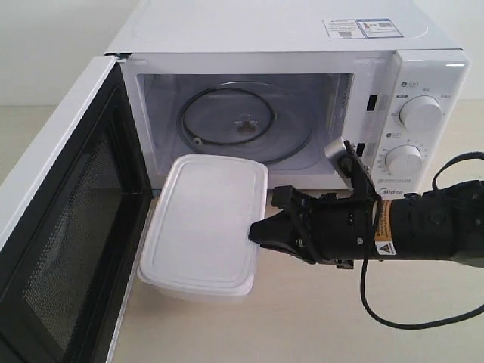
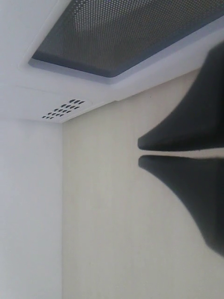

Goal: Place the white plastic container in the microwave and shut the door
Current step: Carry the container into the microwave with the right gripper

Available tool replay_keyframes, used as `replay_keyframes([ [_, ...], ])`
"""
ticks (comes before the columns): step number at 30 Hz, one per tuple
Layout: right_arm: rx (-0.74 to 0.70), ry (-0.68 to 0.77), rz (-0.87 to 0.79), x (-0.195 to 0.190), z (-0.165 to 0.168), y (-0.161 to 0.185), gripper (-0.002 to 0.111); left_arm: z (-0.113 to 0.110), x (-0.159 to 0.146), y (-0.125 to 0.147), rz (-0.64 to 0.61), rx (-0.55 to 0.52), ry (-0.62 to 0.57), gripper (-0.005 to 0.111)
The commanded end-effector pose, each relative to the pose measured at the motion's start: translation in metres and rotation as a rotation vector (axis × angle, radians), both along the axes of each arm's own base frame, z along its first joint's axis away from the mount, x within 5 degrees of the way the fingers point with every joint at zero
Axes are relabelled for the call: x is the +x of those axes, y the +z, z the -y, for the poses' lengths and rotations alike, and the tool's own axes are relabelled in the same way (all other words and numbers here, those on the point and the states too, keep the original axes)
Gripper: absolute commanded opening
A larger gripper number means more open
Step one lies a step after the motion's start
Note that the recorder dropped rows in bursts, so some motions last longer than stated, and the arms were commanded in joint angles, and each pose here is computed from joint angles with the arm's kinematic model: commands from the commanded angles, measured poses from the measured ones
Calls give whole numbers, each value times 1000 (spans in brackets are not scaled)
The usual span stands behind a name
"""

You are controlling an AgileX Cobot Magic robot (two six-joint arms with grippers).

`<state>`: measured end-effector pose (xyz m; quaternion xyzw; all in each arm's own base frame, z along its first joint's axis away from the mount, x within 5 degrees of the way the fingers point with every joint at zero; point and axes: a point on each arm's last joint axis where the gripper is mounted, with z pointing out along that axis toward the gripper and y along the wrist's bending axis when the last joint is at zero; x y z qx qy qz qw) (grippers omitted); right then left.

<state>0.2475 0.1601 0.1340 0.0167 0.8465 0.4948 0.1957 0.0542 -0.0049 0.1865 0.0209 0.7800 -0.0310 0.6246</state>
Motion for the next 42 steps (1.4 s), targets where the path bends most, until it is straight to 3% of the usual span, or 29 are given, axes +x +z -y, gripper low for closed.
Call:
replay_keyframes([
  [1, 59, -85, 55, 8, 2, 10, 0, 0, 0, -1, 0, -11, -3, 4],
  [10, 249, -413, 51, -2, 21, 6, 0, 0, 0, -1, 0, -11, -3, 4],
  [22, 258, -725, 157, -25, -16, 10, 0, 0, 0, -1, 0, -11, -3, 4],
  [29, 265, -764, 148, -19, -26, 16, 0, 0, 0, -1, 0, -11, -3, 4],
  [36, 176, -758, 106, 3, -49, 27, 0, 0, 0, -1, 0, -11, -3, 4],
  [42, 211, -832, 135, 21, -58, 46, 0, 0, 0, -1, 0, -11, -3, 4],
])
